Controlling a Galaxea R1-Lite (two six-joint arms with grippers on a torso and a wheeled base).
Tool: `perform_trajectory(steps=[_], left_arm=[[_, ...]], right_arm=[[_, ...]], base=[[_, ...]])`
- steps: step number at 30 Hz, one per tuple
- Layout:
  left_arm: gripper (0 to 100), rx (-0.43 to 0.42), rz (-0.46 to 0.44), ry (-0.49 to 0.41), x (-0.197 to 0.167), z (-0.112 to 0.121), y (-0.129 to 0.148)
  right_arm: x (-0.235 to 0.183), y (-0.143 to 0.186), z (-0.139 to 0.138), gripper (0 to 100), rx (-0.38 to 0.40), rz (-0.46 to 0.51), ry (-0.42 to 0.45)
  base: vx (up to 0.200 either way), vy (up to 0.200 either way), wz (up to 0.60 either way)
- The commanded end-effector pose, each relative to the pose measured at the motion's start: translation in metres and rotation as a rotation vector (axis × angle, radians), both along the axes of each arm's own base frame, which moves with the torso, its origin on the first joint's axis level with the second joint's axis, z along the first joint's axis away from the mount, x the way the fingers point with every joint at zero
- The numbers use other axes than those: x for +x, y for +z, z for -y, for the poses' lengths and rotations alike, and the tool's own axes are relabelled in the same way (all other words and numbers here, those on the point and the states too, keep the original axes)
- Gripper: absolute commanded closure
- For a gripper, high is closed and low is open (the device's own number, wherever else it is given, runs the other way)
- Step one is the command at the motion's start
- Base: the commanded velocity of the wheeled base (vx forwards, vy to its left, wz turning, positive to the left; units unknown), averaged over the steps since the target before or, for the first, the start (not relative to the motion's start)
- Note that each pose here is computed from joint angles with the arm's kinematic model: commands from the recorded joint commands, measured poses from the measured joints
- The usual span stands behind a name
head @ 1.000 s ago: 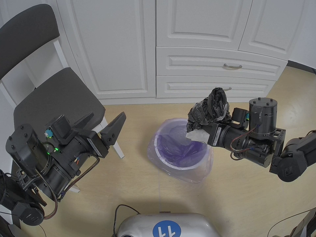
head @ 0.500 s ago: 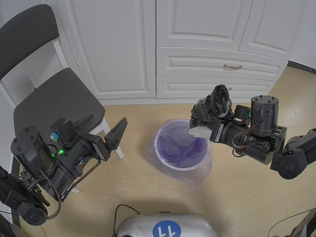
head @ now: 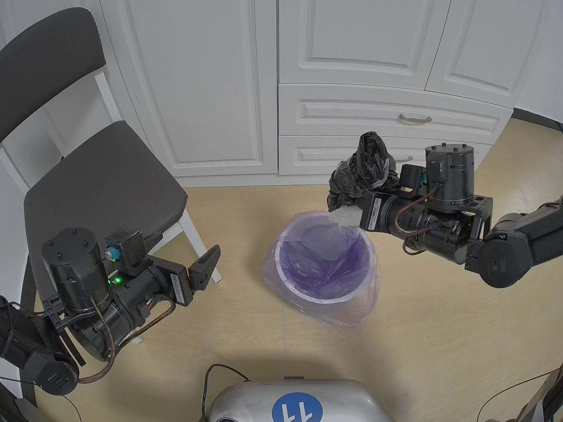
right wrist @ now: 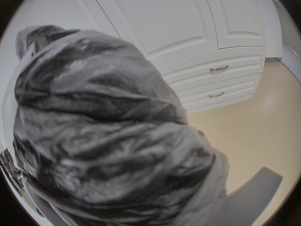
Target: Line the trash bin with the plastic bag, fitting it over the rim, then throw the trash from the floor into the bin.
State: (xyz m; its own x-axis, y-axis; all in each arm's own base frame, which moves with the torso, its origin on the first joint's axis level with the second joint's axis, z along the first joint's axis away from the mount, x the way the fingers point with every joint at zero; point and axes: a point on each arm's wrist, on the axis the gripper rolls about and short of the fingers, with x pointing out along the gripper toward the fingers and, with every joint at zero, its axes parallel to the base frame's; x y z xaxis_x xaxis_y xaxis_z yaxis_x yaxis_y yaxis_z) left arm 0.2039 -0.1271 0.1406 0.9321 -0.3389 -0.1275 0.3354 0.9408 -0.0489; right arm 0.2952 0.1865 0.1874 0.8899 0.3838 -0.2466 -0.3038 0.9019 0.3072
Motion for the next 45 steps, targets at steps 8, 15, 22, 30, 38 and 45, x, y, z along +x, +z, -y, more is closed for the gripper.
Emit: perform_trajectory(steps=[8, 15, 22, 30, 38, 45], left_arm=[[0, -0.04, -0.226, -0.006, -0.01, -0.002, 0.031], [0, -0.091, -0.267, -0.128, -0.02, -0.009, 0.035], [0, -0.081, -0.289, -0.15, -0.028, -0.013, 0.027], [0, -0.113, -0.265, -0.174, -0.028, -0.012, 0.03], [0, -0.094, -0.289, -0.162, -0.026, -0.011, 0.027], [0, -0.094, -0.289, -0.159, -0.025, -0.011, 0.027]], right_arm=[[0.018, -0.017, 0.001, 100, 0.064, 0.099, -0.035], [0.026, -0.033, 0.002, 100, 0.042, 0.123, -0.053], [0.026, -0.036, 0.002, 100, 0.014, 0.12, -0.064], [0.028, -0.045, 0.0, 100, 0.001, 0.099, -0.062], [0.04, -0.062, -0.006, 100, 0.001, 0.081, -0.067], [0.059, -0.095, -0.014, 100, 0.009, 0.101, -0.093]], base=[[0.0, 0.0, 0.0], [0.0, 0.0, 0.0], [0.0, 0.0, 0.0], [0.0, 0.0, 0.0], [0.0, 0.0, 0.0], [0.0, 0.0, 0.0]])
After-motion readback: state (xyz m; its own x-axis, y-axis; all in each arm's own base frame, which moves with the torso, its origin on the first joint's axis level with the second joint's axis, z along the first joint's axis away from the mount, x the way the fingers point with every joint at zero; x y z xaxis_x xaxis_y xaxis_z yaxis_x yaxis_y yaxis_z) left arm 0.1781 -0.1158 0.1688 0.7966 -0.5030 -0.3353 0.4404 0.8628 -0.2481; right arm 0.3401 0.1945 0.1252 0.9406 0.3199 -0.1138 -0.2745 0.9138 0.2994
